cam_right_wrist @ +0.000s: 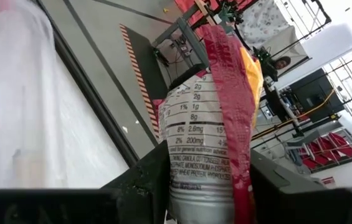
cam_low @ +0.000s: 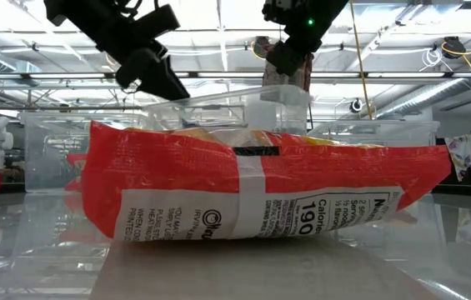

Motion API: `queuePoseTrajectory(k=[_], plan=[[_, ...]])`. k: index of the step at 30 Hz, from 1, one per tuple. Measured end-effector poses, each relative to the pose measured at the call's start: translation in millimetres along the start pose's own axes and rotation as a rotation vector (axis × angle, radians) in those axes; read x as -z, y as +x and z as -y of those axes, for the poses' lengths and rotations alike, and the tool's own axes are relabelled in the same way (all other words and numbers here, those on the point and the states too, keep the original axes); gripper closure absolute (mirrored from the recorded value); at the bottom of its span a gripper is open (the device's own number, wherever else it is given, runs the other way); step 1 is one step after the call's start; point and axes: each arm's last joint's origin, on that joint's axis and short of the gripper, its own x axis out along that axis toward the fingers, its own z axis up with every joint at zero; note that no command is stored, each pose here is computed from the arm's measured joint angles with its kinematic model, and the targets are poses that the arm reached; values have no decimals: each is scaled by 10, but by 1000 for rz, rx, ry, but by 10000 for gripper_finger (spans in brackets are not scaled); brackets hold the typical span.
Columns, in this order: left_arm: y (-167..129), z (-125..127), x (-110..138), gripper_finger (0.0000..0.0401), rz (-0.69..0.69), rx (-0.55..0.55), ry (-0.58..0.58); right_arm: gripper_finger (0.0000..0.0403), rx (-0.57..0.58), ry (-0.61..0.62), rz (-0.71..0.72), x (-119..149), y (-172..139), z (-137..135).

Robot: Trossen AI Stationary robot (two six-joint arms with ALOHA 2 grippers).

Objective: Sort Maruchan noodles
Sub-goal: Put the right red noodle pack into the top right transparent bin

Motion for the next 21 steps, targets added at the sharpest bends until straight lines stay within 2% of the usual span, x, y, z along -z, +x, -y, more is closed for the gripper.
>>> queuePoseTrajectory(k=[5, 9, 17, 21], plan=[[-27, -31, -32, 215, 30, -14, -14, 273, 2, 4, -3, 2, 13, 7], [-29, -21, -29, 215, 27, -9, 20, 273, -1, -7, -7, 10, 12, 4], [-180, -85, -168, 215, -89, 43, 34, 273, 1, -39, -20, 33, 12, 1], [-181, -89, -160, 215, -103, 25, 40, 273, 63, -62, -34, 40, 10, 18]])
